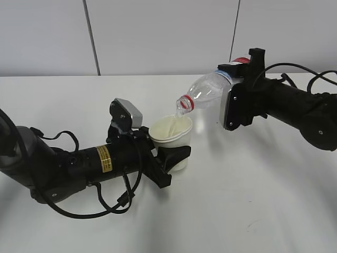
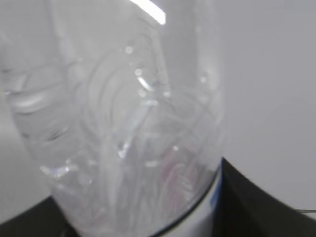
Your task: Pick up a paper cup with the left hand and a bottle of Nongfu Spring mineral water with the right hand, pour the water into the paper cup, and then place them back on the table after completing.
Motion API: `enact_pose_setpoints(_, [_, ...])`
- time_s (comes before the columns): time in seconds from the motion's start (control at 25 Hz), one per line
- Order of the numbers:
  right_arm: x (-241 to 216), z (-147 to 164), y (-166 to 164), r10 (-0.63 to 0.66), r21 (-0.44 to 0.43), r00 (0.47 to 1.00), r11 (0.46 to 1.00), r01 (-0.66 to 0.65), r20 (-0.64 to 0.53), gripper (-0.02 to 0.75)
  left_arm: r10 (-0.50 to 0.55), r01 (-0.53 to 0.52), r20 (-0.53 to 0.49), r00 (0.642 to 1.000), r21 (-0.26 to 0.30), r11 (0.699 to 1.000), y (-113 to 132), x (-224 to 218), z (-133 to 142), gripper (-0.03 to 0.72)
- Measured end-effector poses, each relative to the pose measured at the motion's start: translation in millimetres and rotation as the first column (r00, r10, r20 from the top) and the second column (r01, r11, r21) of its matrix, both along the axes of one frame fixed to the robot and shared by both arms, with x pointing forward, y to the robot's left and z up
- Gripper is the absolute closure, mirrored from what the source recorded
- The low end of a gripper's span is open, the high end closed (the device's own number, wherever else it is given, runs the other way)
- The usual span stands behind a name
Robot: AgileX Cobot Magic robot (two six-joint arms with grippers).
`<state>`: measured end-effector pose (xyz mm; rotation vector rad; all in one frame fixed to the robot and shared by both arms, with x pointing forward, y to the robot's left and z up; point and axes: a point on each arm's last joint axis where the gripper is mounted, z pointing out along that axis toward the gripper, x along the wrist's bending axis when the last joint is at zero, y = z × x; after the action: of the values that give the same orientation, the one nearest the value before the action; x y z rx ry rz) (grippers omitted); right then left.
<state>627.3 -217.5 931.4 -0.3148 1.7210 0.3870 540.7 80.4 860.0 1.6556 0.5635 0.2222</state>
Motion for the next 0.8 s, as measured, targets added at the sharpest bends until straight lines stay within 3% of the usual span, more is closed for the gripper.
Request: enact_pose_setpoints(0.8, [0.0,0.6,0.2,0.005,-0.016,1.0,1.0,-0.005,0.015,0.356,0.001,-0.001,-0.003,1.0,0.006,1.0,0.2,0.1,-0.6,0.311])
